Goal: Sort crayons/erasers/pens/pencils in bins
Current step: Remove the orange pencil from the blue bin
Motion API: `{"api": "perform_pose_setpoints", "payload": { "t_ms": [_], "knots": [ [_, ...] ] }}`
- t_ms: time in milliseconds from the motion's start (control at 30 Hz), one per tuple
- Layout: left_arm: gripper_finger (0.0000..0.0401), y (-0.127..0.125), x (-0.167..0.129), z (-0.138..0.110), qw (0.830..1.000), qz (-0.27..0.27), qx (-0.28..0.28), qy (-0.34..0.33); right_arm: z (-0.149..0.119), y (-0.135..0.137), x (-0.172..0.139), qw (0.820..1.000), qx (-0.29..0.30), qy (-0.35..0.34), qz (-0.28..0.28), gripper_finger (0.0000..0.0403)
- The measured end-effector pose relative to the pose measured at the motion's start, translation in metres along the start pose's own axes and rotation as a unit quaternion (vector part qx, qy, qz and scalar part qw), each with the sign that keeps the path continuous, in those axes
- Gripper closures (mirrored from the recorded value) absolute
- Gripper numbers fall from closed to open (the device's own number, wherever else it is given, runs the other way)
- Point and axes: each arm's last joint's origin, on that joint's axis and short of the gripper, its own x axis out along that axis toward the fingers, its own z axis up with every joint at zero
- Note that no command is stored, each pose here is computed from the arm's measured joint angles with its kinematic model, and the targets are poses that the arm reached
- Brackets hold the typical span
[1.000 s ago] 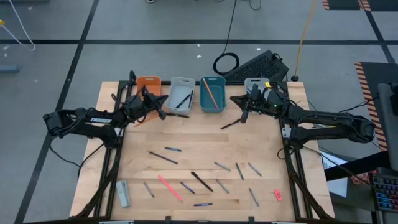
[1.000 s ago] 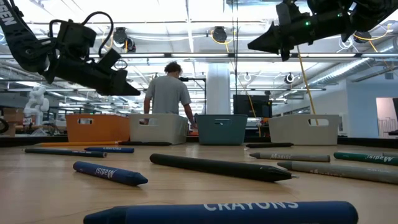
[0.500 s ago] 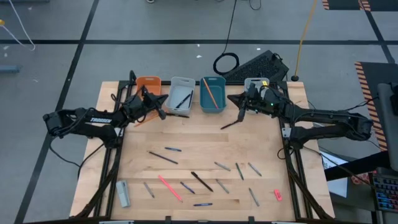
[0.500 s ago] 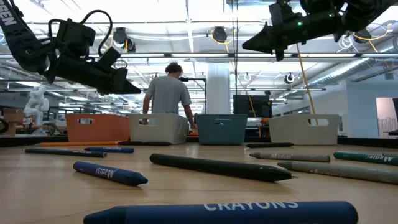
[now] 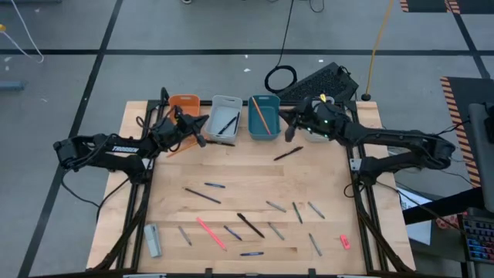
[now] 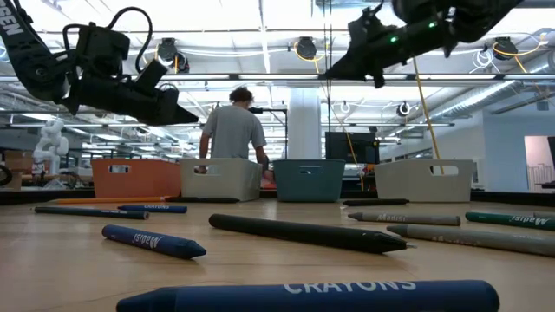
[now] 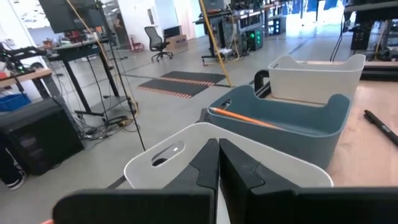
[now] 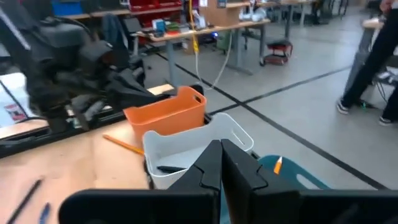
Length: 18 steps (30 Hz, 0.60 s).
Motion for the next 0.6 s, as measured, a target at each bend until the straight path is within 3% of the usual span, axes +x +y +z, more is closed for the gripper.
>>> {"api": "perform_pose_setpoints", "payload": {
  "t_ms": [233, 600],
  "knots": [
    [0.0384, 0.0, 0.0, 0.0, 1.0, 0.0, 0.001, -0.002, -0.002, -0.012, 0.035, 0.996, 0.011, 0.086, -0.037, 0.0403],
    [0.0384, 0.0, 0.0, 0.002, 1.0, 0.001, 0.01, -0.008, -0.017, -0.028, 0.068, 0.985, 0.055, 0.146, -0.071, 0.0403]
  ]
}}
